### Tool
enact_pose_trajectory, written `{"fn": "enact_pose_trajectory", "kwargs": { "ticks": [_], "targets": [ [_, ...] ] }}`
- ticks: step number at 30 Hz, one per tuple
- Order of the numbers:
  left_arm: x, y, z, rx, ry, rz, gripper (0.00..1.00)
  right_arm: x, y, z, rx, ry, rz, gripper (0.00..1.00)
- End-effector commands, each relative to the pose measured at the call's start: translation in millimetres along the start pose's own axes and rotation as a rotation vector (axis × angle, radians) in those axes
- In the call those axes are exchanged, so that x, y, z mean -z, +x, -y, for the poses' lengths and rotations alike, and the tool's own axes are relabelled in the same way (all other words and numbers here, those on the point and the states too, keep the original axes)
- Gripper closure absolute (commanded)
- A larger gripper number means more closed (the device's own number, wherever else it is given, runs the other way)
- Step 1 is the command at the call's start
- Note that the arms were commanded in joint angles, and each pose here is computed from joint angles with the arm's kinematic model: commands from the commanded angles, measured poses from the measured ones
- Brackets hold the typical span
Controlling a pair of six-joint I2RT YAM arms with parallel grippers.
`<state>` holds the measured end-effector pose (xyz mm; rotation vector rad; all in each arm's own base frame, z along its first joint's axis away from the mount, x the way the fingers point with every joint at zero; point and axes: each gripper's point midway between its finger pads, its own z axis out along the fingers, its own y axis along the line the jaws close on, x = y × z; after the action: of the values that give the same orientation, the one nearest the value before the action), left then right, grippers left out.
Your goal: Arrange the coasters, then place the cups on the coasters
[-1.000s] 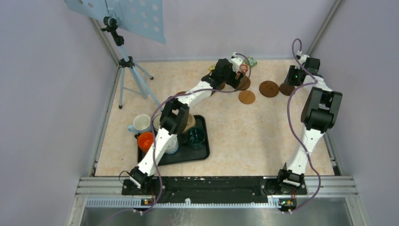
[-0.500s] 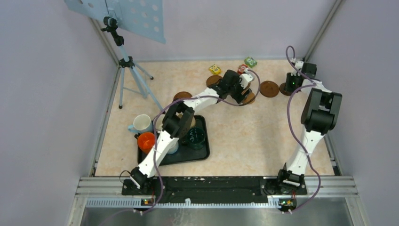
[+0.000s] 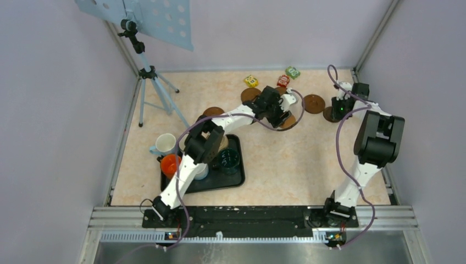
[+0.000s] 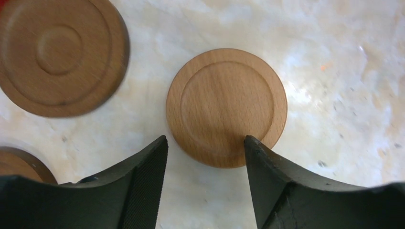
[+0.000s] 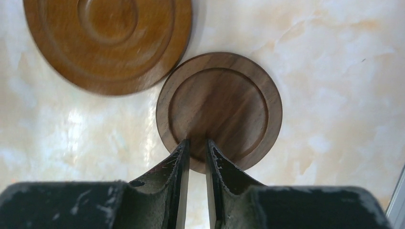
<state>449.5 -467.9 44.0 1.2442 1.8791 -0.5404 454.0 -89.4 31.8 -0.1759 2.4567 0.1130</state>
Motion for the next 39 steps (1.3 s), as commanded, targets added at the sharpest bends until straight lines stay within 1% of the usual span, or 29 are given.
{"fn": "enact_pose_trajectory", "kwargs": {
  "ticks": [1, 8, 12, 19, 23, 28, 33, 36, 39],
  "targets": [
    [31.3, 3.6, 23.7, 0.009, 0.087, -0.055, 0.35, 18.2, 58.7, -30.5, 0.011, -0.102, -0.178, 0.81],
    [62.1, 44.4, 51.6, 0.027, 0.171, -0.172, 0.41, 40.7, 90.6, -62.0, 0.046, -0.223, -0.221, 0.81],
    [82.6, 65.8, 65.8, 0.032, 0.196, -0.229, 0.41, 51.0, 108.7, -81.4, 0.082, -0.293, -0.256, 0.81],
    [108.4, 95.4, 104.9, 0.001, 0.259, -0.303, 0.41, 69.9, 141.8, -112.1, 0.200, -0.385, -0.335, 0.81],
    [114.1, 103.7, 127.7, -0.022, 0.289, -0.328, 0.41, 80.9, 156.7, -120.9, 0.235, -0.426, -0.378, 0.81],
    [120.4, 101.8, 151.3, -0.046, 0.319, -0.330, 0.40, 99.3, 175.3, -128.3, 0.274, -0.473, -0.426, 0.81],
    [124.8, 105.7, 169.6, -0.063, 0.355, -0.338, 0.40, 122.3, 195.2, -143.5, 0.306, -0.569, -0.470, 0.81],
    [126.0, 108.4, 175.6, -0.066, 0.373, -0.345, 0.39, 132.1, 190.5, -146.7, 0.320, -0.593, -0.454, 0.79],
    [126.4, 104.6, 176.4, -0.061, 0.381, -0.335, 0.36, 135.0, 154.5, -139.5, 0.293, -0.572, -0.347, 0.74]
  ]
}}
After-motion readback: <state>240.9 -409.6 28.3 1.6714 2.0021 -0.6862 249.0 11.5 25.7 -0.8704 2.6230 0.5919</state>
